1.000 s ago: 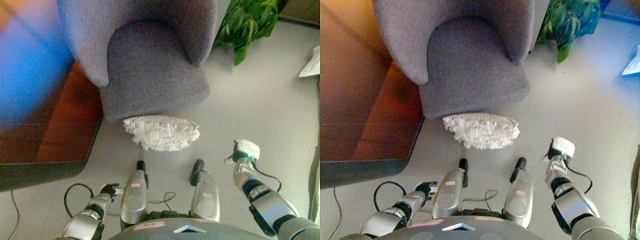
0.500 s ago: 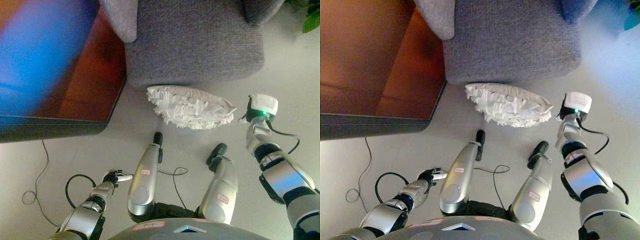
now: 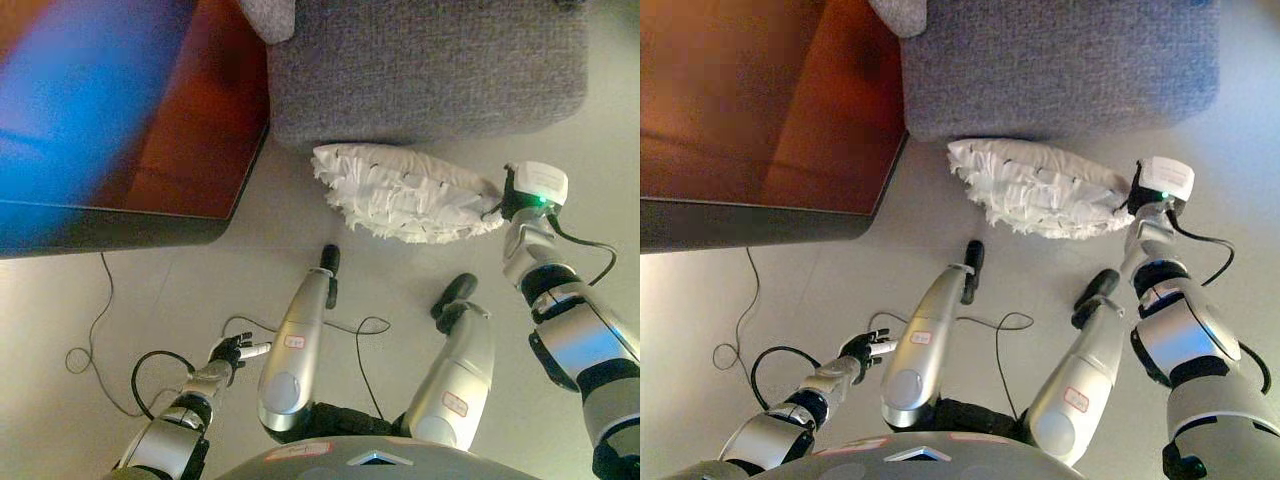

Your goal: Pick up the pillow and put it on the sofa.

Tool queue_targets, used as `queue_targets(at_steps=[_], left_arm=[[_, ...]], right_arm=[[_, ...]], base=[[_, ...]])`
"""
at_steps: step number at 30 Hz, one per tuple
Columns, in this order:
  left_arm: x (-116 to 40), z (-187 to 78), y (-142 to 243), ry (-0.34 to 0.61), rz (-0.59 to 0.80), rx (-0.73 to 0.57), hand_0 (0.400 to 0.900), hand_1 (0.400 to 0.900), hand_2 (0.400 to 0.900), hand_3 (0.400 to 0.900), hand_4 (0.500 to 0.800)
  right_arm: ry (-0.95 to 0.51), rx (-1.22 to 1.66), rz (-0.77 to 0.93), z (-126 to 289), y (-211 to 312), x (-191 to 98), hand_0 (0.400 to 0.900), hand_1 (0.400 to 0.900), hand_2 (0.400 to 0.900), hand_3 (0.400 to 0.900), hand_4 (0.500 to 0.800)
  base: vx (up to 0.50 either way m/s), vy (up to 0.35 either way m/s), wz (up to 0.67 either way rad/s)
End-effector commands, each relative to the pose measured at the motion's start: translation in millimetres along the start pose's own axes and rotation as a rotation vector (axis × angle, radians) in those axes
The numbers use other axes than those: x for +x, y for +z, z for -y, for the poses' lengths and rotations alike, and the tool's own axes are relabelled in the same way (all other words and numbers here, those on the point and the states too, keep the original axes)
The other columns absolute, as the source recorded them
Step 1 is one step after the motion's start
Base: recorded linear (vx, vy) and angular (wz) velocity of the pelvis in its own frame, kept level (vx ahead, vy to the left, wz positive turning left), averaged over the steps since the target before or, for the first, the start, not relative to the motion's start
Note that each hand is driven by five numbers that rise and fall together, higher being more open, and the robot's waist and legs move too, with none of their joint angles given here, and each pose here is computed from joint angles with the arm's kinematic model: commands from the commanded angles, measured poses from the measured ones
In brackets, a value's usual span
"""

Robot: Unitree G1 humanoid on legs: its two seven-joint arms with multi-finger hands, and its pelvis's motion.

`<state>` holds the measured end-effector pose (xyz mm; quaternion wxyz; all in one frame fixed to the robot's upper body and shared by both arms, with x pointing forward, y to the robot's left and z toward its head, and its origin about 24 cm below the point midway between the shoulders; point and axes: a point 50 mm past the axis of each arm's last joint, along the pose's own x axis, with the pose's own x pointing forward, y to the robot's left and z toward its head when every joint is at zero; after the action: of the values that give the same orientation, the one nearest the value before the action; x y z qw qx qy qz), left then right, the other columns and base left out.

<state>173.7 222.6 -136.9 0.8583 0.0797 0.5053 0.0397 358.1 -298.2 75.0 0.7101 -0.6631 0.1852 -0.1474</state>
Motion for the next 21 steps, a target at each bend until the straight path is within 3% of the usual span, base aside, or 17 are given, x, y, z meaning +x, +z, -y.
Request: queue_targets(at_steps=[1,21], left_arm=[[-13.5,-24,-64,0.058,-0.151,0.022,0.9,0.9,0.9,0.9,0.8],[-14.8,-14,-57,0.041,-0.026,-0.122,0.9,0.9,0.9,0.9,0.8]], right_arm=[[-0.125,0.065,0.089,50,10,11,0.9,0.9,0.9,0.9,0.8],[-0.158,0.209,0.235,131,59,17,0.9,0.9,0.9,0.9,0.8]], base=[[-0.022,0.041,-0.06],[-0.079,0.03,-0.01]])
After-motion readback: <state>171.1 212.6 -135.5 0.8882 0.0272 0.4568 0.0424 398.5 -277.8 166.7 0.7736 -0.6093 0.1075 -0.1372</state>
